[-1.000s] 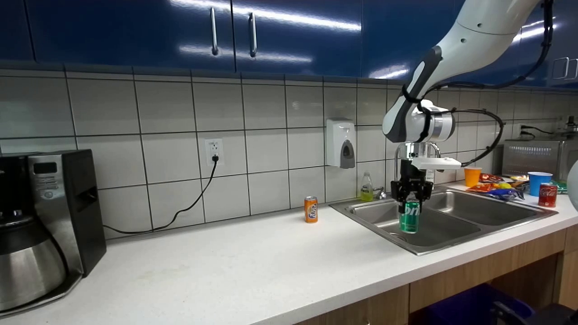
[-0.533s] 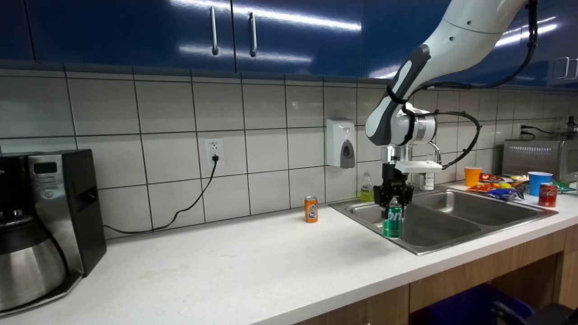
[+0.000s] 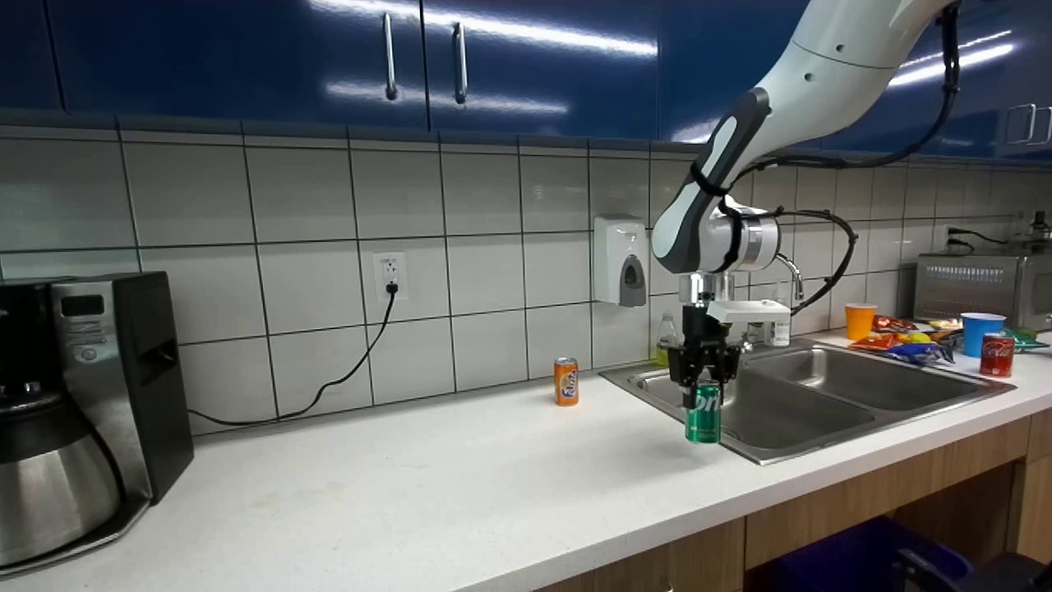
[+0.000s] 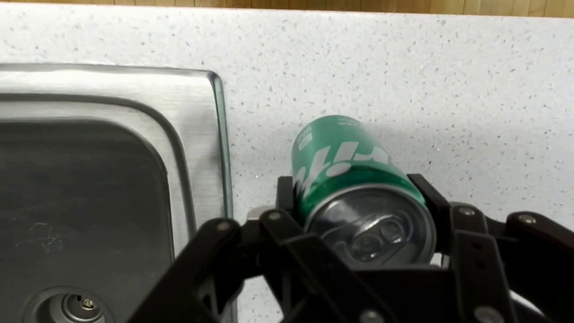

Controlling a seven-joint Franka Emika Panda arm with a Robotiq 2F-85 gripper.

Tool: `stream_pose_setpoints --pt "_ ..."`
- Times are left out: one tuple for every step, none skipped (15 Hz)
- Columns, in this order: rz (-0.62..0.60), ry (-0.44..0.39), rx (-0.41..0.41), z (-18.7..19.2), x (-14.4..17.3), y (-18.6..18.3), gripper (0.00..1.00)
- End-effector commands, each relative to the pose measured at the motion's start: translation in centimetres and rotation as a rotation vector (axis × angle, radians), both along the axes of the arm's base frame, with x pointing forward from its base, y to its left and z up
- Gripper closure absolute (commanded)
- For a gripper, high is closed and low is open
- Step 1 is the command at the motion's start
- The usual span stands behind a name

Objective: Remove the green can from the sink.

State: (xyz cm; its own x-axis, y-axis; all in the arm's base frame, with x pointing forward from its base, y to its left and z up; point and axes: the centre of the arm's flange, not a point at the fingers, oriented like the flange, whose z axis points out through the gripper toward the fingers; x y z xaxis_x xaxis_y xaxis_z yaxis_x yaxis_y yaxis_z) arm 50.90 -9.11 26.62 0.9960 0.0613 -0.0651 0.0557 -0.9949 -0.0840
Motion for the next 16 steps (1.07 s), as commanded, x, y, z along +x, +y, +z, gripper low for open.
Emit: stream_pose_setpoints --pt "-0.002 0.007 -0.003 -0.7 0.3 0.2 0.62" --pt "-0.003 0.012 -0.001 -1.0 0.3 0.2 0.62" --pt "-0.004 0.016 -0.002 -1.4 0.3 0.1 0.62" --pt "-0.004 0.017 -0.004 -1.7 0.3 0.1 0.62" --pt "-0.004 0.018 -0.005 -1.9 0.3 0.0 0.62" --pt "-0.005 0.019 -0.007 -2.2 0.3 -0.1 0.62" --pt "-0.006 0.018 -0.010 -2.4 0.4 -0.1 0.62" --pt "-0.007 0.014 -0.014 -2.5 0.4 -0.2 0.62" --pt "-0.006 0.010 -0.018 -2.6 0.5 -0.2 0.62" --pt "-0.008 0.003 -0.023 -2.7 0.6 -0.3 0.62" --pt "-0.008 -0.001 -0.025 -2.9 0.8 -0.4 0.62" --pt "-0.008 -0.005 -0.025 -3.1 0.8 -0.5 0.62" --pt "-0.010 -0.009 -0.027 -3.3 0.9 -0.5 0.62" --pt "-0.010 -0.013 -0.030 -3.5 0.9 -0.6 0.62" --pt "-0.010 -0.017 -0.032 -3.5 1.0 -0.6 0.62" --pt "-0.012 -0.017 -0.034 -3.7 1.1 -0.6 0.62"
